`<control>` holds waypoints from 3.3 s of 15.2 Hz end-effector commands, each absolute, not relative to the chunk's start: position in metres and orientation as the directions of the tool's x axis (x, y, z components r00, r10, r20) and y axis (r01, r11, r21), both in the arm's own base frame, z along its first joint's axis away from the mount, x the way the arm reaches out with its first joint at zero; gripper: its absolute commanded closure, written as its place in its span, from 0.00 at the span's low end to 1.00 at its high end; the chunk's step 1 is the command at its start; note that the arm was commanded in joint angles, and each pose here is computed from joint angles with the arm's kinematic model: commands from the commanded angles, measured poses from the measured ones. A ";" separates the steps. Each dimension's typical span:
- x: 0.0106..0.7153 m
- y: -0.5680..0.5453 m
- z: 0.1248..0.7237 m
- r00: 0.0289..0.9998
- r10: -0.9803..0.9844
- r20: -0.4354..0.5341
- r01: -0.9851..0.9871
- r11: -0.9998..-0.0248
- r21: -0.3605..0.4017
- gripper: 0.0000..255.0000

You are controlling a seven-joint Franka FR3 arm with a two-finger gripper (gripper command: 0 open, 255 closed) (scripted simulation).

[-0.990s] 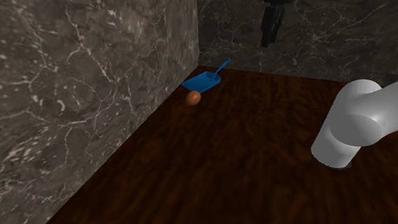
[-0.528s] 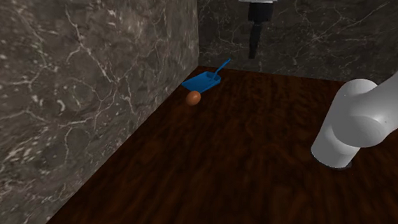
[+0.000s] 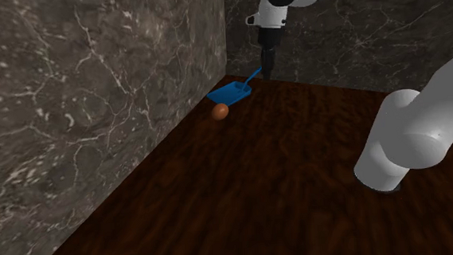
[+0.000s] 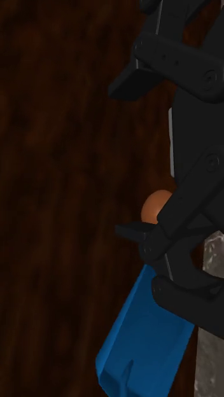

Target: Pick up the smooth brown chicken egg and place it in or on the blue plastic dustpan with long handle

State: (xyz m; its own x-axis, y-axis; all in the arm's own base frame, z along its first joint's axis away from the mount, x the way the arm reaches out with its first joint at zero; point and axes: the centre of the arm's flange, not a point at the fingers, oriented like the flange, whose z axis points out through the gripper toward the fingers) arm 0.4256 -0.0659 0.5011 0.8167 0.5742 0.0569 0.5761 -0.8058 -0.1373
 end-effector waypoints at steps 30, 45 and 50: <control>0.597 -0.012 0.325 0.355 0.928 0.114 0.932 -0.342 -0.122 0.00; 0.597 -0.012 0.341 0.355 0.928 0.114 0.932 -0.342 -0.122 1.00; 0.597 -0.012 0.367 0.355 0.928 0.114 0.932 -0.342 -0.122 1.00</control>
